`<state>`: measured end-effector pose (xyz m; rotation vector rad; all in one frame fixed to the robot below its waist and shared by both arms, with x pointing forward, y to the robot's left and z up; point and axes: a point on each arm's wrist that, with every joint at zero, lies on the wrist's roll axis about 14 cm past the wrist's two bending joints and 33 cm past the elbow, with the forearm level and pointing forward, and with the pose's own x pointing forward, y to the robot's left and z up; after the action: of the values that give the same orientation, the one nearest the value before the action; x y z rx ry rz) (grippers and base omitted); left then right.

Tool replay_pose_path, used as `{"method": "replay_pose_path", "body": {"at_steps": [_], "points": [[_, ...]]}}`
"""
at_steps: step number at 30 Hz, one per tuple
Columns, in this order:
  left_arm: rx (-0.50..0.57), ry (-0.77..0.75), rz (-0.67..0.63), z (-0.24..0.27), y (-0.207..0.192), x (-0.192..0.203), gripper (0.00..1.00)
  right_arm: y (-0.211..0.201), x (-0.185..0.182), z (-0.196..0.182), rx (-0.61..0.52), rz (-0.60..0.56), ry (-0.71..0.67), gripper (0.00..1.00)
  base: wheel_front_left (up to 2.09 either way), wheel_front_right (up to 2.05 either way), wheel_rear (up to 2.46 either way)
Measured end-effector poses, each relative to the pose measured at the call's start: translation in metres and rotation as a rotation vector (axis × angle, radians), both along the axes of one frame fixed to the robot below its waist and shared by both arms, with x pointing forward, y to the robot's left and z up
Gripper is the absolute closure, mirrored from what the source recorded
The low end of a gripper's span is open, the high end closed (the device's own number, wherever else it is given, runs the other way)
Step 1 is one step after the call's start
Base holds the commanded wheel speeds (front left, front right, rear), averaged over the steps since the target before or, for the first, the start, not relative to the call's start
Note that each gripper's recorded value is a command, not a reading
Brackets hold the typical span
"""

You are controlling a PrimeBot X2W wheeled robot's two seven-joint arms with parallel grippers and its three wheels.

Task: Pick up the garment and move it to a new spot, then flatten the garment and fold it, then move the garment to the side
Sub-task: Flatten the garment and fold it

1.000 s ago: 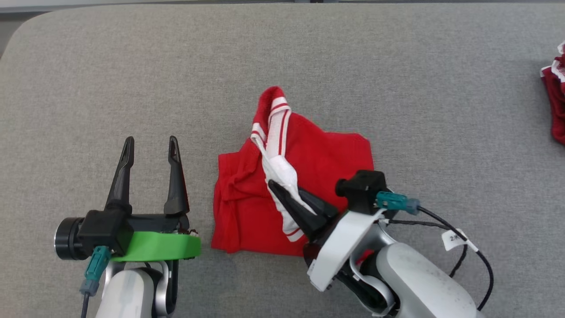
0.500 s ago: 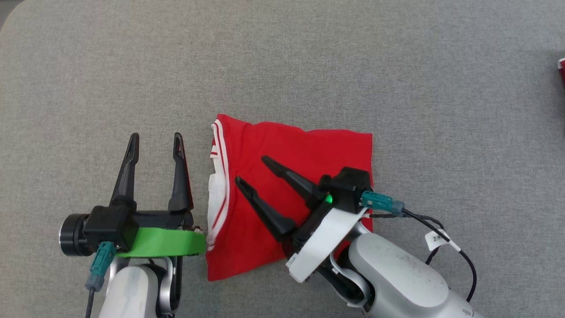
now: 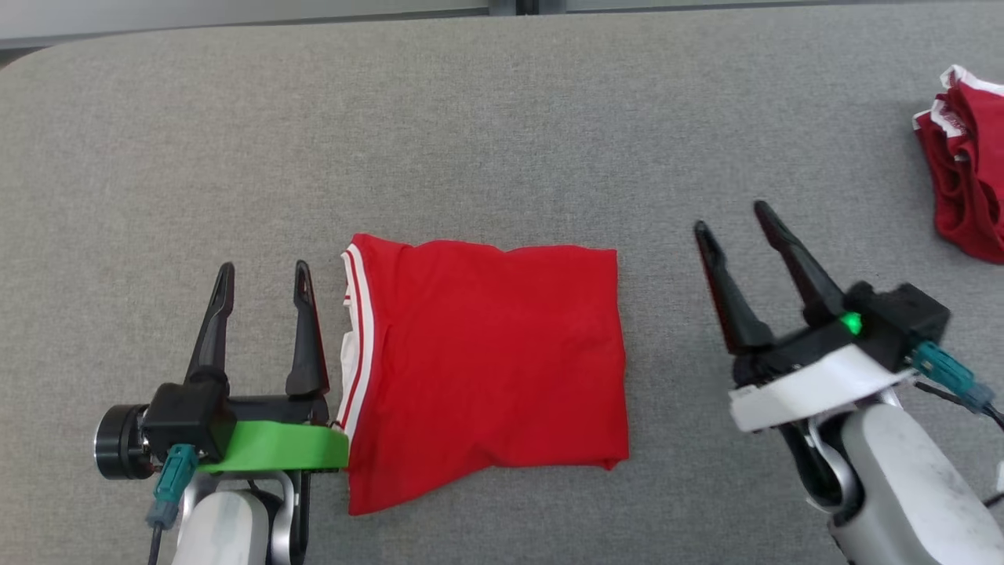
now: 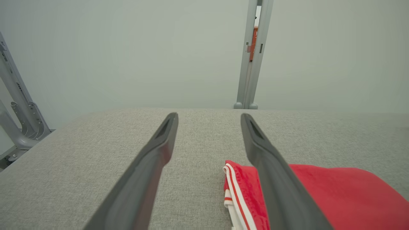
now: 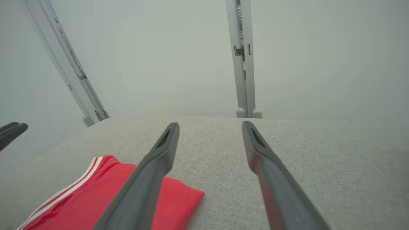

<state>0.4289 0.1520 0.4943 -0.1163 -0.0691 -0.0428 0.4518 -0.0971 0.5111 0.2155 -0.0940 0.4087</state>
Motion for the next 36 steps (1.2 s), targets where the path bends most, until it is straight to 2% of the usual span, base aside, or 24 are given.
{"method": "replay_pose_path", "body": {"at_steps": [4,8,26,36], "points": [[0.003,0.004,-0.014,0.000,-0.003,-0.005,0.00,-0.050,-0.021,-0.006,-0.056,-0.136,0.021,0.00,0.00,0.00,0.00],[0.014,0.012,-0.032,-0.001,-0.007,-0.012,0.00,-0.075,-0.041,-0.005,-0.102,-0.204,0.036,0.00,0.00,0.00,0.00],[0.031,0.055,-0.048,-0.002,-0.006,-0.063,0.00,-0.086,-0.109,0.017,-0.132,-0.253,0.051,0.00,0.00,0.00,0.00],[0.032,0.048,-0.042,0.003,-0.004,-0.070,0.00,-0.085,-0.119,0.024,-0.128,-0.259,0.039,0.00,0.00,0.00,0.00]]}}
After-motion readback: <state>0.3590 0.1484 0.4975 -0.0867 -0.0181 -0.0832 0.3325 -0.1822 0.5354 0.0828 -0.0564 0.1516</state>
